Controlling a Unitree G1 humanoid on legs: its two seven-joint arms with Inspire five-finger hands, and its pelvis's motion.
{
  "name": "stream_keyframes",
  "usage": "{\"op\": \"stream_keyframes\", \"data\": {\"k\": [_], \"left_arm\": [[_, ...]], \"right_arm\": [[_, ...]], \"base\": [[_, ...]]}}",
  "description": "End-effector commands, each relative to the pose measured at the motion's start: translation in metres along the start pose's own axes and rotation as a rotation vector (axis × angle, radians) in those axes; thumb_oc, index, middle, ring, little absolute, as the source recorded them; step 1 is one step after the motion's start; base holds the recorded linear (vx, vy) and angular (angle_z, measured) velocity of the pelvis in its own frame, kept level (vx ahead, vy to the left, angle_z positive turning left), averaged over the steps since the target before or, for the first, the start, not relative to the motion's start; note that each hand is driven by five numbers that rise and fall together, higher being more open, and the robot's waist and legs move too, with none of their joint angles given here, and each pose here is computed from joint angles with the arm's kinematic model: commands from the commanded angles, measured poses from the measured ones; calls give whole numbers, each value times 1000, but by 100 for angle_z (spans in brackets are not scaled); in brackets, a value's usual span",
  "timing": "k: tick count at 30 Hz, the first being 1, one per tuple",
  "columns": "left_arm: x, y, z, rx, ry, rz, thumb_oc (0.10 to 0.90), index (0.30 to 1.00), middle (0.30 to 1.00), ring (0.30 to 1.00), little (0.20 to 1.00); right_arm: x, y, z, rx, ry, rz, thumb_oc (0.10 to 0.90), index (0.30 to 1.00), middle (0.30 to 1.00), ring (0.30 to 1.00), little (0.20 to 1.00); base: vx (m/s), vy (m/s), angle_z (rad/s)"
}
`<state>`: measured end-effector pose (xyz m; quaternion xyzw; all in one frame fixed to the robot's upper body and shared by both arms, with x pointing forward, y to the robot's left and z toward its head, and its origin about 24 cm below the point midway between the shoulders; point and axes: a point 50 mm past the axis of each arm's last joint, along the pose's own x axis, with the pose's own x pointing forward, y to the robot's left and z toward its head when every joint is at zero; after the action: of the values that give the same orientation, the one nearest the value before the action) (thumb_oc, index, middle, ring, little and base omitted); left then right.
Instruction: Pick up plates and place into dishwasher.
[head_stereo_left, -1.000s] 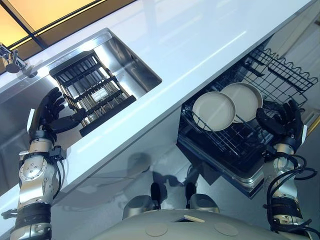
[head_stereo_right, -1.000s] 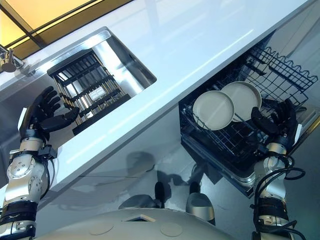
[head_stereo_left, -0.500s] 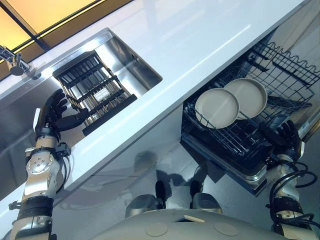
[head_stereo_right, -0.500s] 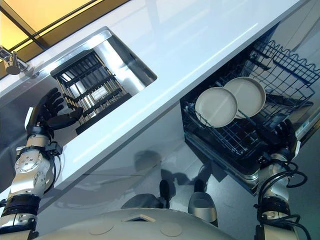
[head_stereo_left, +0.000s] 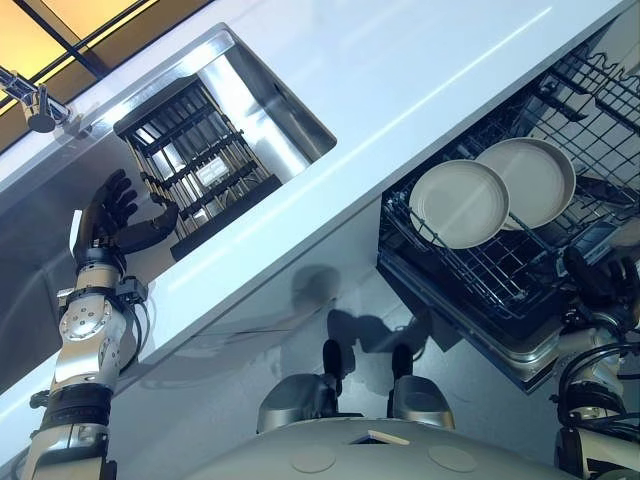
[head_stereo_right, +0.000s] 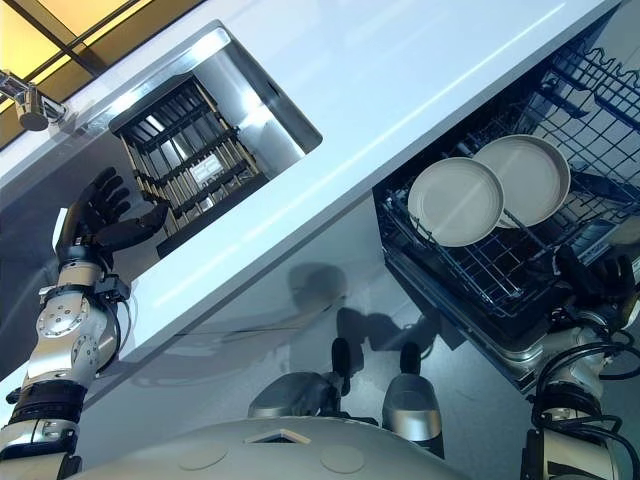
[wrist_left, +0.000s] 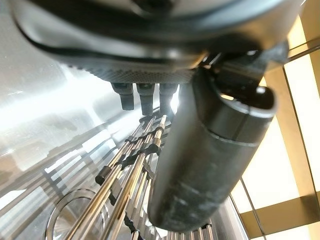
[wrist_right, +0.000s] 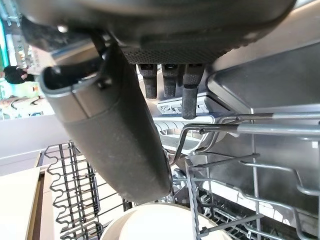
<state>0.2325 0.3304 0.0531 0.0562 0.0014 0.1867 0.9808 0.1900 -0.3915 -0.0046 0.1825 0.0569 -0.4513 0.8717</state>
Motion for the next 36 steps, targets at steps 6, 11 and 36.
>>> {"op": "stream_keyframes", "data": {"k": [6,11,36], "left_arm": [[15,10,41,-12,-200,38,800,900,900,900,900],[21,5,45,-14,-207,23,800,900,900,900,900],[23,-21,42,-28,-193,-90,800,900,900,900,900]], "right_arm": [[-11,107,43,71,-185,773,800,900,900,900,900],[-28,153,54,83,-224,1004,800,900,900,900,900],[-73,263,120,-295,-701,745,800,900,900,900,900]], "base": [[-47,-10,0],[-18,-3,8],[26,29,11]]}}
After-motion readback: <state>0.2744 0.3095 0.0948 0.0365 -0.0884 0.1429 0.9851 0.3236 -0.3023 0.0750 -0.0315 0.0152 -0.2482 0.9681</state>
